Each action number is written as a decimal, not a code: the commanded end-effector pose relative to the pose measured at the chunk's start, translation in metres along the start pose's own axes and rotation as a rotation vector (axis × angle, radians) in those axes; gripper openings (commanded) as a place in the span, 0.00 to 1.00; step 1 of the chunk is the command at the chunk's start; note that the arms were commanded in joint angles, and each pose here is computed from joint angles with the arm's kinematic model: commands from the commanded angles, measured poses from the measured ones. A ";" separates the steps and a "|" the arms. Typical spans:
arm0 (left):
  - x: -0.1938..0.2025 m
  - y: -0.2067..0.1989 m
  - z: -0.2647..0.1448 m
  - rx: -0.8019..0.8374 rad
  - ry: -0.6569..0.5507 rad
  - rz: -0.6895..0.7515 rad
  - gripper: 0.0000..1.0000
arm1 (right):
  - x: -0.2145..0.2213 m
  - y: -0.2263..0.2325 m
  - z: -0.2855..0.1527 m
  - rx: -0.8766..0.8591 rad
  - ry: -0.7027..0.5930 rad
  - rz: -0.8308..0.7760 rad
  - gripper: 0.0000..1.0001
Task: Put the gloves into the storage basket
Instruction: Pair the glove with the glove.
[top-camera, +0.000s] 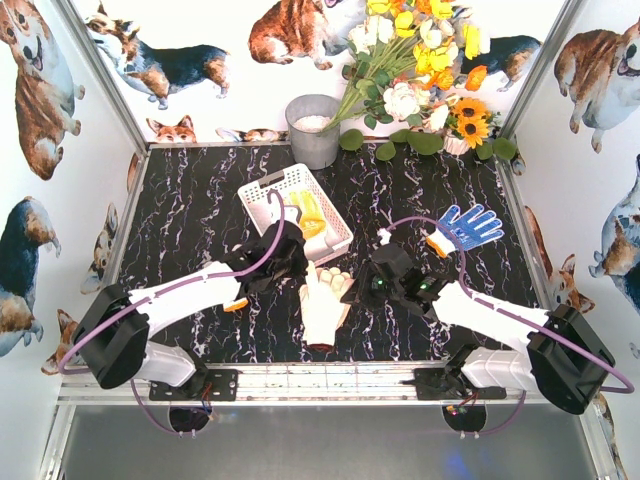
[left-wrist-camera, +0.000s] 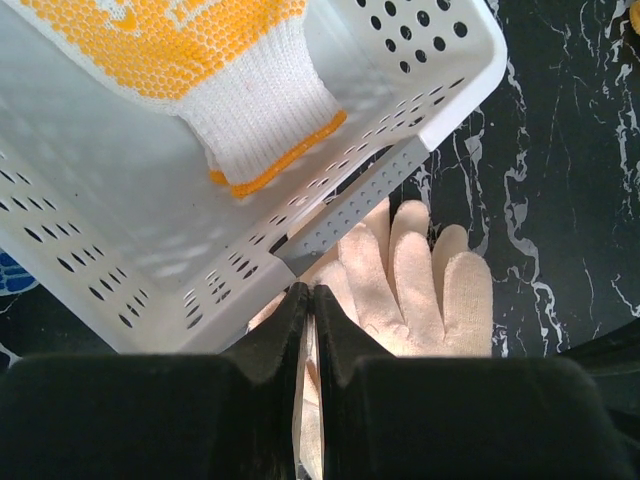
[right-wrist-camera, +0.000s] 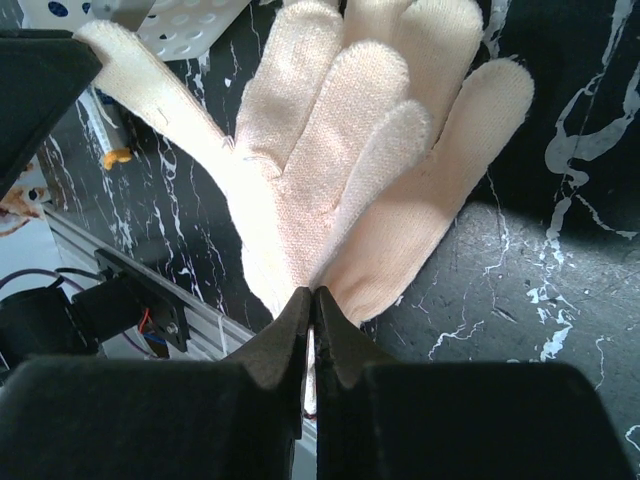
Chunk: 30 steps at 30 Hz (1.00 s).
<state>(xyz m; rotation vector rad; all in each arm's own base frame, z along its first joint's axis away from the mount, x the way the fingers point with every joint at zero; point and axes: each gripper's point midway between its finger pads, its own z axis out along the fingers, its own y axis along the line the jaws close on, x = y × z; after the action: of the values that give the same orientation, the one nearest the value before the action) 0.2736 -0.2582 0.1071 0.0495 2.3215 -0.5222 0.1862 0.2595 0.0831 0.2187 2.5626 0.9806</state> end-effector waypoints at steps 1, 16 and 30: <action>-0.019 -0.002 -0.001 -0.006 -0.038 0.031 0.00 | -0.023 0.027 -0.001 -0.062 -0.092 -0.001 0.00; -0.017 -0.010 0.019 0.010 0.001 0.097 0.00 | -0.015 0.006 0.014 0.033 -0.109 -0.019 0.00; -0.013 -0.018 0.027 0.056 0.023 0.132 0.05 | -0.013 -0.026 0.019 0.179 -0.152 -0.021 0.00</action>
<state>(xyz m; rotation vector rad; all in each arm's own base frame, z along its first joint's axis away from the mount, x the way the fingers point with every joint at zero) 0.2942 -0.2823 0.1014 0.2039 2.3159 -0.5156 0.1957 0.2530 0.0547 0.2532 2.5481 0.7589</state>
